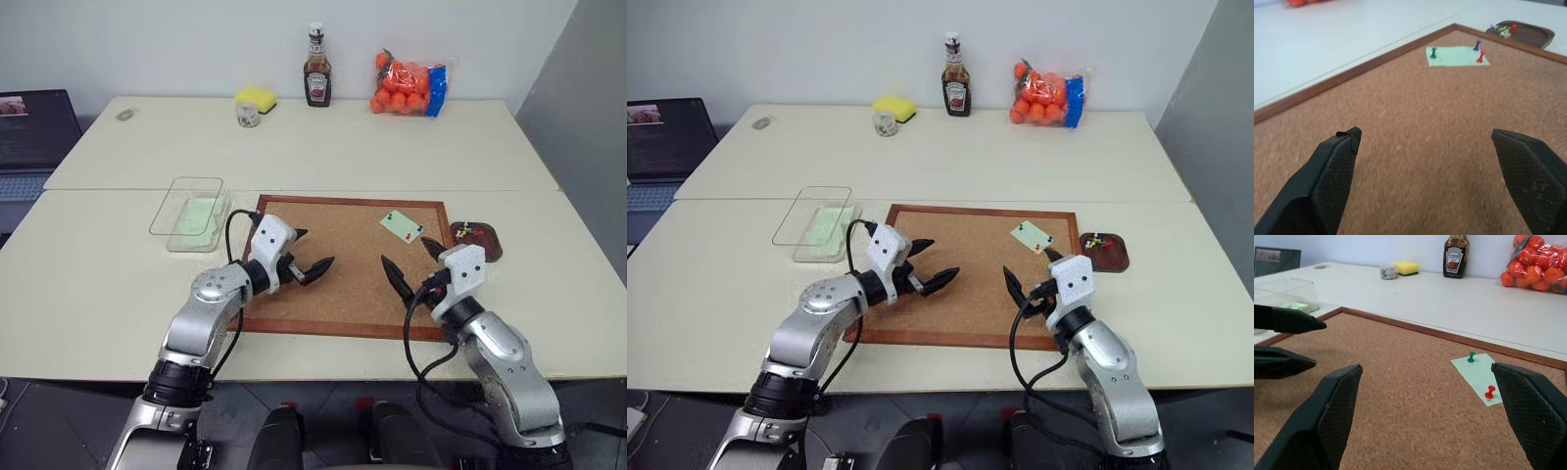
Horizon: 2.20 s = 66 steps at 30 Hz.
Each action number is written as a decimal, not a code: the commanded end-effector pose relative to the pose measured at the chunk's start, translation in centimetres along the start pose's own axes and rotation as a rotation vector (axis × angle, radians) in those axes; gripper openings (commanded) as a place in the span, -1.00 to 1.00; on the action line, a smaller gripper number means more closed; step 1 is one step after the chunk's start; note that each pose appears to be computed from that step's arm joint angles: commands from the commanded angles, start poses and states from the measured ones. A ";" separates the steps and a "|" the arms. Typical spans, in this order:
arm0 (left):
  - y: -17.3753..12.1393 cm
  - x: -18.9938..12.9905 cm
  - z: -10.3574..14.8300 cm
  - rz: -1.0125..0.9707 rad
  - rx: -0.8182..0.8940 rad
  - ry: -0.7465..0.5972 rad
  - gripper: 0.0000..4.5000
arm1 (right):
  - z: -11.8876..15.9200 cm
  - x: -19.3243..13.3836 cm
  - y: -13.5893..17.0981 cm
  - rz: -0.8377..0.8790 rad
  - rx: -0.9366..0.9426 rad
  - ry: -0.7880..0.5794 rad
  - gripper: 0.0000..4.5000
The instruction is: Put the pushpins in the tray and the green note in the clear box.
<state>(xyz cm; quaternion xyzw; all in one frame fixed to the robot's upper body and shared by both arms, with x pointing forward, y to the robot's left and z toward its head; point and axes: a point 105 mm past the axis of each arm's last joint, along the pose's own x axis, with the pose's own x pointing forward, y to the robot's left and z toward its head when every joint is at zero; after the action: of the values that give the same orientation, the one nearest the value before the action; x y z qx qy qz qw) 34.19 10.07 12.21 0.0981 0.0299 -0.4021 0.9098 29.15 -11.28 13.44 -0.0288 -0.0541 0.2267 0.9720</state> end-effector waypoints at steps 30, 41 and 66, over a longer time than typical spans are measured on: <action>-0.7 1.2 -4.4 -0.044 0.018 0.206 -0.98 | -0.7 11.1 -5.4 -0.157 0.030 0.199 1.00; -1.2 0.9 -4.7 -0.045 0.026 0.214 -0.98 | -1.4 13.0 -5.7 -0.153 0.024 0.223 1.00; -0.7 0.7 -5.0 -0.016 0.050 0.228 -1.00 | -2.4 12.8 -4.6 -0.122 0.008 0.239 -0.99</action>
<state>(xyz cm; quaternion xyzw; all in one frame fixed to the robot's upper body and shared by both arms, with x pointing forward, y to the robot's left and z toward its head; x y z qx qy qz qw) 34.70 10.30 8.65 0.1626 0.0973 -0.3911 0.9006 42.77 -10.44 10.65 -0.0578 0.0971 0.1516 0.9820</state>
